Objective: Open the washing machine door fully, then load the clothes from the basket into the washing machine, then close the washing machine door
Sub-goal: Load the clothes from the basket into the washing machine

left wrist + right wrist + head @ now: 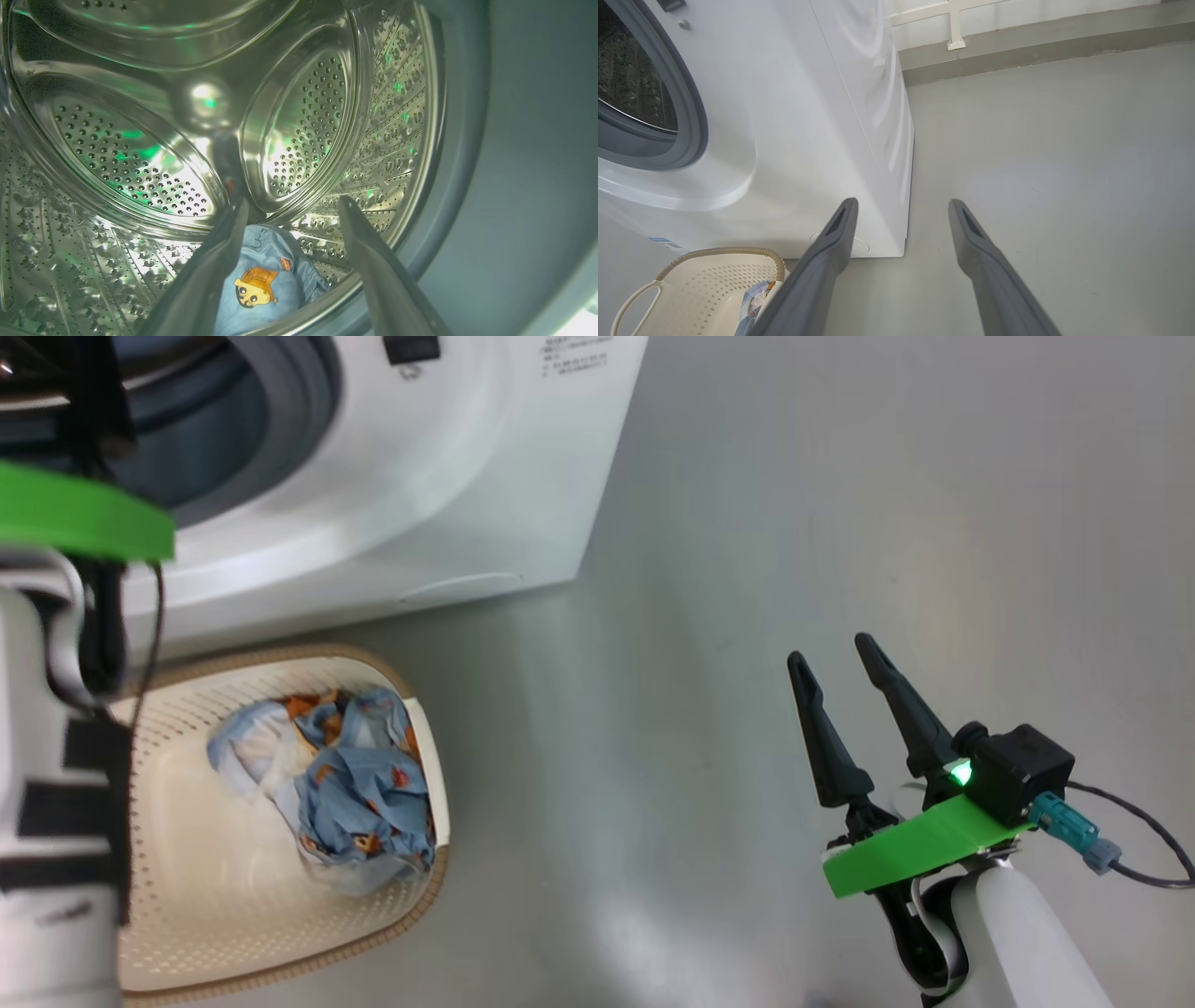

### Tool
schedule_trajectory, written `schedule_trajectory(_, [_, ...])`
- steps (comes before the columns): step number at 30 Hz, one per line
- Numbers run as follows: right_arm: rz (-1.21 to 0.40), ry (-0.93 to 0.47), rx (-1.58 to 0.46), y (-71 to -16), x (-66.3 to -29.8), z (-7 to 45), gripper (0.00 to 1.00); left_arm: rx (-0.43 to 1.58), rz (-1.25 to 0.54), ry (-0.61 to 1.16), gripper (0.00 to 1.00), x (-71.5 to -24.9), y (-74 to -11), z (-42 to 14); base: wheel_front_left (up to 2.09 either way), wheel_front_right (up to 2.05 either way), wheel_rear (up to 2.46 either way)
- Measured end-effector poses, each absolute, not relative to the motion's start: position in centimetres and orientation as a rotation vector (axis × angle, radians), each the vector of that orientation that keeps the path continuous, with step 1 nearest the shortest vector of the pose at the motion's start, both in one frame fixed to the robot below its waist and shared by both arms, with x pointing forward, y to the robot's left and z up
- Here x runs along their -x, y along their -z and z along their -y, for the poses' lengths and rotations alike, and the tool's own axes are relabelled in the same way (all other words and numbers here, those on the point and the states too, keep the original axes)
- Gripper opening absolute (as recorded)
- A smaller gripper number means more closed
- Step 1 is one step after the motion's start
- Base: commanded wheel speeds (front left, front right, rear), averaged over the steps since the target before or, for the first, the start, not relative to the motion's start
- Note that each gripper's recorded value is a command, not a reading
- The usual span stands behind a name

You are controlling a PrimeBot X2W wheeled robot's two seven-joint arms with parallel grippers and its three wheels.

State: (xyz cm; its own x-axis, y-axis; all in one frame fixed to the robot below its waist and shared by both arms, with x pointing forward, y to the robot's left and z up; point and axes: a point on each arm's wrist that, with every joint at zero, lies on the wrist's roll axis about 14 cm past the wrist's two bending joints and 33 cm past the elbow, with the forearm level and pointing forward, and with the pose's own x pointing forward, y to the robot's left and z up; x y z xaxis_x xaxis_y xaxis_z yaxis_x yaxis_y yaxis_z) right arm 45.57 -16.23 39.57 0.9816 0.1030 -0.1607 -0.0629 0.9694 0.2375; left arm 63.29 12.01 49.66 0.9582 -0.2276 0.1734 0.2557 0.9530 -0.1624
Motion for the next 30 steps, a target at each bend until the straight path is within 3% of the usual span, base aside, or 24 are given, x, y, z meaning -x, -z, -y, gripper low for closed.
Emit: schedule_trajectory(30, [-0.04,-0.108,-0.251,-46.1,-42.0,15.4,1.0,0.222,0.136,0.045,1.0,-46.6,-50.8,-18.2,0.0,0.0,0.0])
